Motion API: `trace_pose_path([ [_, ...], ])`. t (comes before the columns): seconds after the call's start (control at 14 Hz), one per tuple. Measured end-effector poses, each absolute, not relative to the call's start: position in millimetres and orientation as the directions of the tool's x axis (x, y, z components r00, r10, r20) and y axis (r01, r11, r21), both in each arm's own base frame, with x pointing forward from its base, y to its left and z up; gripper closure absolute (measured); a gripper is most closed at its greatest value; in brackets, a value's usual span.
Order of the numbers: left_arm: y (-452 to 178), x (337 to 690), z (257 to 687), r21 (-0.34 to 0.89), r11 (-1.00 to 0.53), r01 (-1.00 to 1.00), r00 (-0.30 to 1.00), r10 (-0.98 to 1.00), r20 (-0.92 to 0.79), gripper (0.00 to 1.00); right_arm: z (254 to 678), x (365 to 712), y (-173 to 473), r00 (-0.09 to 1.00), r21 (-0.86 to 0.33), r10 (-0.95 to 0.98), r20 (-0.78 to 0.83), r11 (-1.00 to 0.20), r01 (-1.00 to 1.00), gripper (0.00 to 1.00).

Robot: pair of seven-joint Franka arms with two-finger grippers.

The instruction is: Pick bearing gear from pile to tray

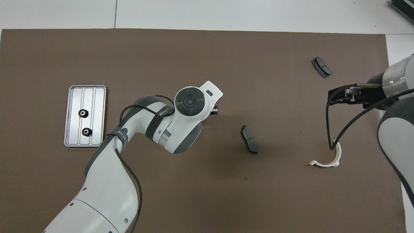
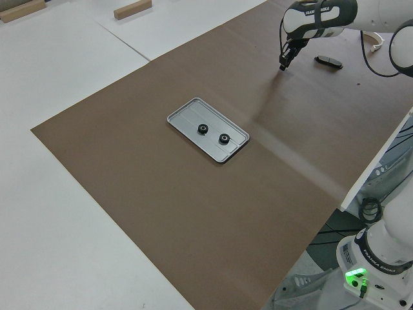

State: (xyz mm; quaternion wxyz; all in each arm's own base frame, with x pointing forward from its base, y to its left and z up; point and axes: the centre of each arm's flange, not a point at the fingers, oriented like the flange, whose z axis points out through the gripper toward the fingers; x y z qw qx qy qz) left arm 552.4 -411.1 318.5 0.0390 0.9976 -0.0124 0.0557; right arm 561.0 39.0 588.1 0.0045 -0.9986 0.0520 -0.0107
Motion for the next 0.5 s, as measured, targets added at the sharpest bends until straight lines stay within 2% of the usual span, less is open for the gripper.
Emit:
trace_pose_path([
  [0.29, -337.9, 590.8, 375.8, 0.072, -0.994, 0.082, 0.988, 0.091, 0.124, 0.76, 588.2, 561.0, 39.3, 0.994, -0.01, -0.104, 0.021, -0.995, -0.103, 0.0],
  [0.5, -266.1, 604.7, 386.8, 0.038, -0.997, 0.069, 0.992, 0.072, 0.105, 0.76, 588.2, 561.0, 39.3, 0.994, -0.01, -0.104, 0.021, -0.995, -0.103, 0.0],
])
